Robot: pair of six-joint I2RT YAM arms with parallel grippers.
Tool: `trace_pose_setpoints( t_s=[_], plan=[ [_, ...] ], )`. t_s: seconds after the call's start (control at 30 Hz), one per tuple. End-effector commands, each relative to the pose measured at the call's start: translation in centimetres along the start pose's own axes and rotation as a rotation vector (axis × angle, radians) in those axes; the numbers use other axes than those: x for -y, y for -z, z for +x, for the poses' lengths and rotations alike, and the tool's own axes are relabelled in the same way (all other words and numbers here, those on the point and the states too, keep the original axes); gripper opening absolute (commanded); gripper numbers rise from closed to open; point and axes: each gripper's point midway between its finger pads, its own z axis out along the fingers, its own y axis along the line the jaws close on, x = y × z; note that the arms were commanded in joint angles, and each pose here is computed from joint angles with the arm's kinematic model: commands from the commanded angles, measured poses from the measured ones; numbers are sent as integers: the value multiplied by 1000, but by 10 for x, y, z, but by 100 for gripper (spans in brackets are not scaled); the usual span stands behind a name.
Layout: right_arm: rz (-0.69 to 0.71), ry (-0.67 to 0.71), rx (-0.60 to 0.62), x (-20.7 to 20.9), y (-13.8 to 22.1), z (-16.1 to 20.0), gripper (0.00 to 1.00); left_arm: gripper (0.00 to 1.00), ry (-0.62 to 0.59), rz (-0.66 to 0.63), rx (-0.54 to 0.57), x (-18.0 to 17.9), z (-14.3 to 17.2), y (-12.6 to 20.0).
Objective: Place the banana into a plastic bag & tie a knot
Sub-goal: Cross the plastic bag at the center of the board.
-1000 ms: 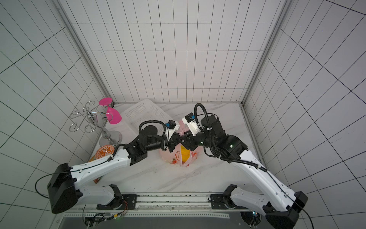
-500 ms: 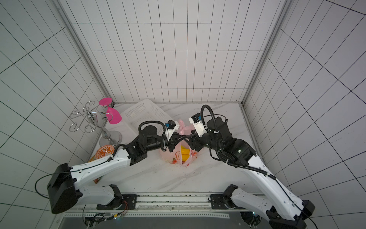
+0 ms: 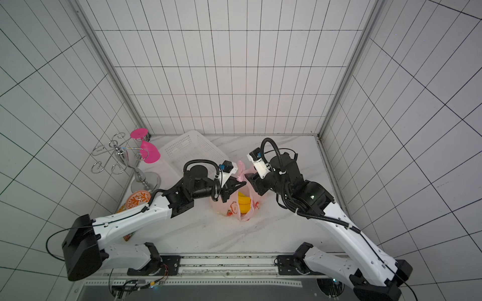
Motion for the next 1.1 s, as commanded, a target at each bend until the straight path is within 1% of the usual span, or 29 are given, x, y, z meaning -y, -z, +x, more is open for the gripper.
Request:
trace_pose_setpoints(
  t_s=[0.0, 0.17, 0.33, 0.43, 0.57, 0.73, 0.83, 0.87, 0.97, 1.03, 1.07],
  plan=[
    [-23, 48, 63, -8, 0, -21, 50, 0, -21, 21, 0, 3, -6, -2],
    [-33, 65, 38, -13, -10, -16, 49, 0, -21, 22, 2, 4, -8, -1],
    [20, 89, 49, -6, 0, -18, 52, 0, -22, 26, 0, 5, -9, 1],
    [-3, 81, 50, -11, -6, -18, 49, 0, -30, 40, -4, 9, -10, 0],
    [-38, 78, 55, -22, -13, -17, 39, 0, -31, 38, -8, 9, -11, -1],
    [-97, 52, 71, -36, -10, -23, 12, 0, -14, 1, -10, 1, -12, -2],
    [-127, 34, 80, -41, -8, -23, 2, 0, -8, -11, -19, -2, -12, -3],
    [-129, 28, 80, -41, -8, -22, 0, 0, -8, -13, -18, -2, -13, -3],
    [-135, 18, 61, -43, -11, -15, 0, 1, -11, -14, -10, -2, -15, -2],
    [-147, 10, 50, -45, -14, -10, 0, 8, -9, -17, -3, -2, -16, -1],
    [-159, 6, 46, -47, -15, -9, 0, 10, -8, -17, 2, -1, -17, -1]
  ],
)
